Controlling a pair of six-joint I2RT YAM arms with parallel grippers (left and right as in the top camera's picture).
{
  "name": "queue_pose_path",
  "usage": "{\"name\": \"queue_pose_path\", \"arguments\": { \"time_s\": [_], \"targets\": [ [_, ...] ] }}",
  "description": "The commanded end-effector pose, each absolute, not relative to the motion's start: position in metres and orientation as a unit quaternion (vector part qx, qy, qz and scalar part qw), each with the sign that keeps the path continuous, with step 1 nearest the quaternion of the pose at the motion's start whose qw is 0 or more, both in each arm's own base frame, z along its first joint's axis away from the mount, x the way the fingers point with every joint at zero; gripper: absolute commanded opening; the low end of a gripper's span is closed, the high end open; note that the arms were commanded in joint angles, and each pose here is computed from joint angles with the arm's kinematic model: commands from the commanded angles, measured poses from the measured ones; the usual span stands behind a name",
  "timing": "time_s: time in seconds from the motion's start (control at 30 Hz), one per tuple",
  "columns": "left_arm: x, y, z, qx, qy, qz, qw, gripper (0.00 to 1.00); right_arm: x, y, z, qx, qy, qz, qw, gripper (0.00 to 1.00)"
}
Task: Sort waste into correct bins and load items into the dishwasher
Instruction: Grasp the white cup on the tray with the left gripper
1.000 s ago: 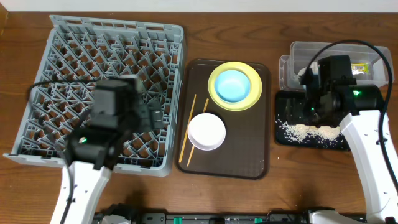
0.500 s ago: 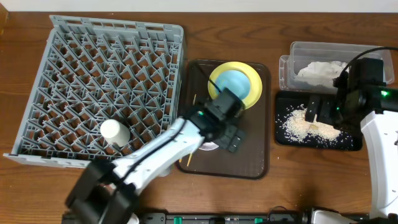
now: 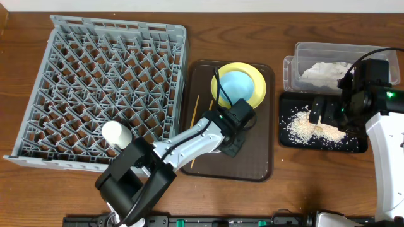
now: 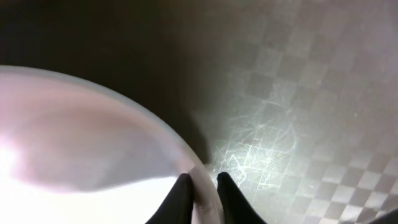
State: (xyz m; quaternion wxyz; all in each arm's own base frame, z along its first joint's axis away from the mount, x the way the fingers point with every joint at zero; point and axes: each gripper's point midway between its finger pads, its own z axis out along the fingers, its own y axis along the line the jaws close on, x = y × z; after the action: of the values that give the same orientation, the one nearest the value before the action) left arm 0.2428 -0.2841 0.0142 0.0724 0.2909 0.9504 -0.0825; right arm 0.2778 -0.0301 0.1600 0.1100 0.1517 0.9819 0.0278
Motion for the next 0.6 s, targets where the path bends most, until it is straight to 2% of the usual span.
{"name": "queue_pose_path", "arguments": {
  "time_s": [0.0,0.17,0.33,0.47,0.57],
  "targets": [
    [0.246,-0.286,0.022,0.292,0.949,-0.087,0.081,0.06,0.278,-0.033,0.165,0.16,0.98,0.03,0.117,0.99],
    [0.251,-0.292,0.063,0.292,0.941,-0.116,0.129,0.06,0.277,-0.033,0.164,0.161,0.98,0.03,0.115,0.99],
    [0.26,-0.288,0.132,0.278,0.923,-0.158,0.211,0.06,0.277,-0.033,0.164,0.161,0.98,0.03,0.115,0.99],
    [0.286,-0.244,0.195,0.214,0.915,-0.18,0.29,0.06,0.277,-0.033,0.164,0.161,0.98,0.03,0.115,0.99],
    [0.299,-0.215,0.218,0.174,0.912,-0.203,0.312,0.06,0.277,-0.033,0.164,0.161,0.98,0.03,0.115,0.99]
  ]
}}
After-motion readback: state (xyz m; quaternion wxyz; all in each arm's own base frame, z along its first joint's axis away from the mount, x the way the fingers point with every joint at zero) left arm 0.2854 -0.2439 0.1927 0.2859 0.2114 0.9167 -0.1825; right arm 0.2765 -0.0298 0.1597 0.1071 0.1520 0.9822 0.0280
